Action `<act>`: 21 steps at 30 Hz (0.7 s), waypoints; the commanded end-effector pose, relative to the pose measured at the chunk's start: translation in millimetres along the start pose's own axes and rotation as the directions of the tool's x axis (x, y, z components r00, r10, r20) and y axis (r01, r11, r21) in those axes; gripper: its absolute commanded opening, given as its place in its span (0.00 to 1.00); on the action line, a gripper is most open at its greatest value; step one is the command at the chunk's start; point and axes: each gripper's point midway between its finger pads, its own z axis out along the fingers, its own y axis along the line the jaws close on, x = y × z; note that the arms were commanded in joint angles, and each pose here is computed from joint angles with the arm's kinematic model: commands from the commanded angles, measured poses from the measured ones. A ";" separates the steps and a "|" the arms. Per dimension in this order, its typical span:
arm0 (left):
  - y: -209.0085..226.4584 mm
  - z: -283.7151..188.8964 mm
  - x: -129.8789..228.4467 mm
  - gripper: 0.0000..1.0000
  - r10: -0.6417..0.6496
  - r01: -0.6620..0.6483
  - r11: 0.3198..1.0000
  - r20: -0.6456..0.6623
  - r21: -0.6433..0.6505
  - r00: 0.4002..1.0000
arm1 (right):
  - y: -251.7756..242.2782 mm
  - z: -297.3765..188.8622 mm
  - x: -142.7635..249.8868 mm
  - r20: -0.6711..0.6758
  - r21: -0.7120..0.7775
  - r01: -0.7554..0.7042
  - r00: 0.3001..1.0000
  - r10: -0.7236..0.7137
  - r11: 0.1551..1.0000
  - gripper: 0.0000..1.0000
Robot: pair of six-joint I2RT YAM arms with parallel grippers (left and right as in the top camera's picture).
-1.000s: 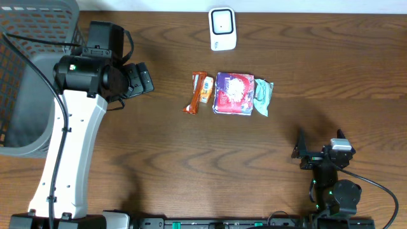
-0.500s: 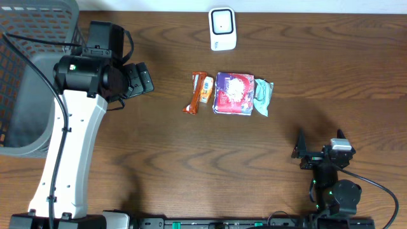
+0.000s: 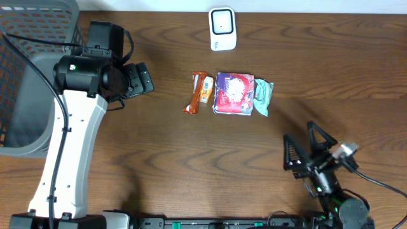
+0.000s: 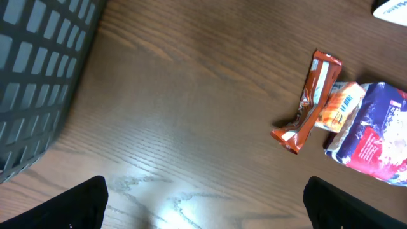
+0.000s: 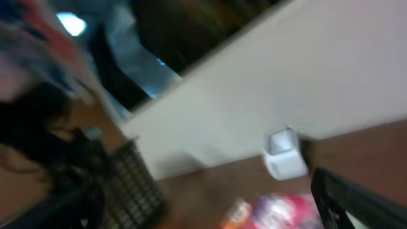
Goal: Scan the item barcode
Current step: 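Reach the right gripper toward the green item on the table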
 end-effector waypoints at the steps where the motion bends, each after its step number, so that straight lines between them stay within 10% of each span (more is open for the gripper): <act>1: 3.3 -2.9 -0.5 0.98 0.001 -0.001 1.000 0.009 -0.008 1.000 | 24.9 -2.0 -33.4 0.112 -0.089 -0.099 0.988 0.108 0.991 0.99; 5: 3.2 -2.9 -0.6 0.98 0.001 -0.001 1.000 0.009 -0.007 1.000 | 26.1 7.2 -57.6 0.101 0.019 0.026 0.995 -0.028 0.999 0.99; 11: 3.3 -2.9 -0.5 0.98 0.001 -0.001 1.000 0.009 -0.008 1.000 | -11.0 40.5 -53.7 -0.268 0.260 0.184 0.957 -0.112 0.948 0.99; 21: 3.3 -2.9 -0.5 0.98 0.001 -0.001 1.000 0.009 -0.008 1.000 | -68.1 106.8 -8.1 -0.742 0.435 0.112 0.607 0.285 0.894 0.99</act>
